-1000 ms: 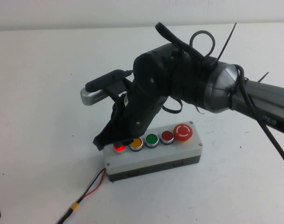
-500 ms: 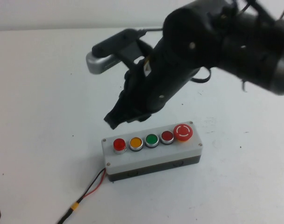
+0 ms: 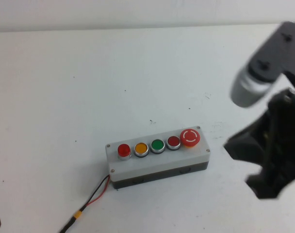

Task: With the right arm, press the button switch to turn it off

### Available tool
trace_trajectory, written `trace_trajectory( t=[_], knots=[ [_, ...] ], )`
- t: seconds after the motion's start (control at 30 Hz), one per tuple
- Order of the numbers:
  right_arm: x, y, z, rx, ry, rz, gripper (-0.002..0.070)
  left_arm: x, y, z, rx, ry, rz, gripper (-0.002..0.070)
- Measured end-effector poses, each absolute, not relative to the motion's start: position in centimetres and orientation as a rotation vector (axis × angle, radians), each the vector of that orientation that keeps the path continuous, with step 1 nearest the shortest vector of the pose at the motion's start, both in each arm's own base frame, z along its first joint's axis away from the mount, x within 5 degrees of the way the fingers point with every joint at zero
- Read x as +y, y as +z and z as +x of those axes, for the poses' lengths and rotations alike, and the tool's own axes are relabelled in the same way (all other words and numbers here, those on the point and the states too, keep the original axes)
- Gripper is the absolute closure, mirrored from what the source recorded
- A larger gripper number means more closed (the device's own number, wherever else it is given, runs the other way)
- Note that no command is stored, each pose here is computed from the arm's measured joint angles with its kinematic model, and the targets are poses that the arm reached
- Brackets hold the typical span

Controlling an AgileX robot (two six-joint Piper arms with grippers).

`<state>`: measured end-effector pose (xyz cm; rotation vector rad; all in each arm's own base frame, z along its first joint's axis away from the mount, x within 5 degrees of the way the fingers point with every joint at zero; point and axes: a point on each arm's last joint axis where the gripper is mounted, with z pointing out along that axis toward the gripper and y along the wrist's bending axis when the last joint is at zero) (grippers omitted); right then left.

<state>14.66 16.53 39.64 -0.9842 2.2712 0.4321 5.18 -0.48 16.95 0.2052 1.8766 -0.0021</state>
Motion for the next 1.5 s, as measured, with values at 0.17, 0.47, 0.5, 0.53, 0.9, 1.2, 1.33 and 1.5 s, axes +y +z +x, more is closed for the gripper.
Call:
trace_trajectory(
  t=[0.17,0.47,0.5,0.53,0.9,1.2,1.33,1.5],
  knots=[
    [12.9,39.0,11.2,2.273,0.445,-0.987,0.0693,-0.5,17.0,5.2,1.877,-0.002,0.205,0.0677],
    [10.7,37.5,9.5,2.321,0.368,-1.024,0.0693,-0.5,17.0,5.2,1.877,-0.002,0.205,0.0677],
    [10.8,37.2,9.7,2.315,0.361,-1.022,0.0693,-0.5,17.0,5.2,1.877,-0.002,0.205,0.0677],
    [10.8,36.8,9.9,2.302,0.351,-1.017,0.0692,-0.5,17.0,5.2,1.877,-0.002,0.205,0.0677],
    [7.3,28.3,12.8,1.921,0.285,-0.578,0.0693,-0.5,17.0,5.2,1.877,-0.002,0.205,0.0677],
    [2.5,20.3,9.7,1.796,0.132,-0.286,0.0693,-0.5,17.0,5.2,1.877,-0.002,0.205,0.0677],
    [1.8,19.5,8.5,1.699,0.136,-0.208,0.0693,-0.5,17.0,5.2,1.877,-0.002,0.205,0.0677],
    [1.5,20.5,7.3,1.568,0.229,-0.094,0.0693,-0.5,17.0,5.2,1.877,-0.002,0.205,0.0677]
  ],
)
